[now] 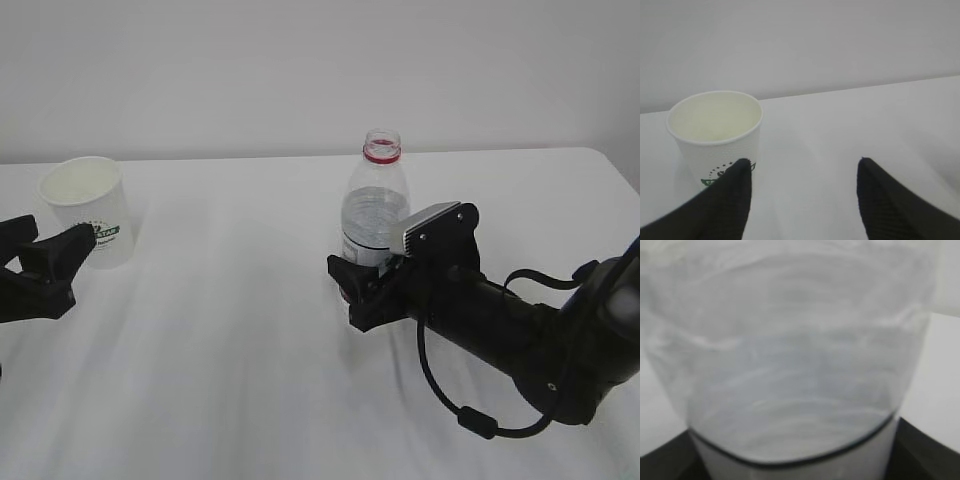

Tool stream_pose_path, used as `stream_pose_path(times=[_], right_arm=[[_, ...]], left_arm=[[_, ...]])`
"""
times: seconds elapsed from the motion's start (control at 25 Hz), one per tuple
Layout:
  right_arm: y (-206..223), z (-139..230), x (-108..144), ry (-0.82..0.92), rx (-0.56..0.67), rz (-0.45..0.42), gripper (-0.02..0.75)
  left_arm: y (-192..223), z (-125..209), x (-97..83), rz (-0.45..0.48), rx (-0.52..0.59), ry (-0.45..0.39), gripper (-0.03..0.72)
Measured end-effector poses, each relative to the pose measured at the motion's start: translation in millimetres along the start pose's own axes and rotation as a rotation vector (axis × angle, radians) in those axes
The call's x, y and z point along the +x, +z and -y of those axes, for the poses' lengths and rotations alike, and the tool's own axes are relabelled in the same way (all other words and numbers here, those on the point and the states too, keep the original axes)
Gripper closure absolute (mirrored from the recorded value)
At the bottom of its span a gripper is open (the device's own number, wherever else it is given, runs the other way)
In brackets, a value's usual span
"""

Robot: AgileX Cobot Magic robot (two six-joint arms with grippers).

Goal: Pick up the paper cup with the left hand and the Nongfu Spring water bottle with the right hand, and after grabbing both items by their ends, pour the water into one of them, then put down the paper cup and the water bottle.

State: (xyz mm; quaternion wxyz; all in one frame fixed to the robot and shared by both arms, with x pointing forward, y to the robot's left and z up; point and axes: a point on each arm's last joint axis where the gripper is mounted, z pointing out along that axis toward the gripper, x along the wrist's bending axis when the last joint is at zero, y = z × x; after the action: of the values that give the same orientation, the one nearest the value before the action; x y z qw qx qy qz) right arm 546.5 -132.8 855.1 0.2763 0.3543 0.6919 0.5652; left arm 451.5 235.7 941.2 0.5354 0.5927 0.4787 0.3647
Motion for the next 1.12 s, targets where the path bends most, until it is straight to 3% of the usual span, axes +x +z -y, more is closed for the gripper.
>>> stream_pose_path(times=[0.16,0.92,1.12], right_arm=[[0.0,-0.4,-0.1,0.001,-0.004,0.001,0.226],[0.0,-0.4,-0.2,-0.006,-0.004,0.003,0.230],[0.0,-0.4,-0.2,-0.012,-0.004,0.003,0.262]], left_arm=[[0.0,-0.4,0.0,0.000,-0.005,0.000,0.217],[0.0,-0.9,-0.1,0.001,-0.010,0.000,0.218],[0.0,-0.9,-0.1,0.001,-0.010,0.000,0.218]])
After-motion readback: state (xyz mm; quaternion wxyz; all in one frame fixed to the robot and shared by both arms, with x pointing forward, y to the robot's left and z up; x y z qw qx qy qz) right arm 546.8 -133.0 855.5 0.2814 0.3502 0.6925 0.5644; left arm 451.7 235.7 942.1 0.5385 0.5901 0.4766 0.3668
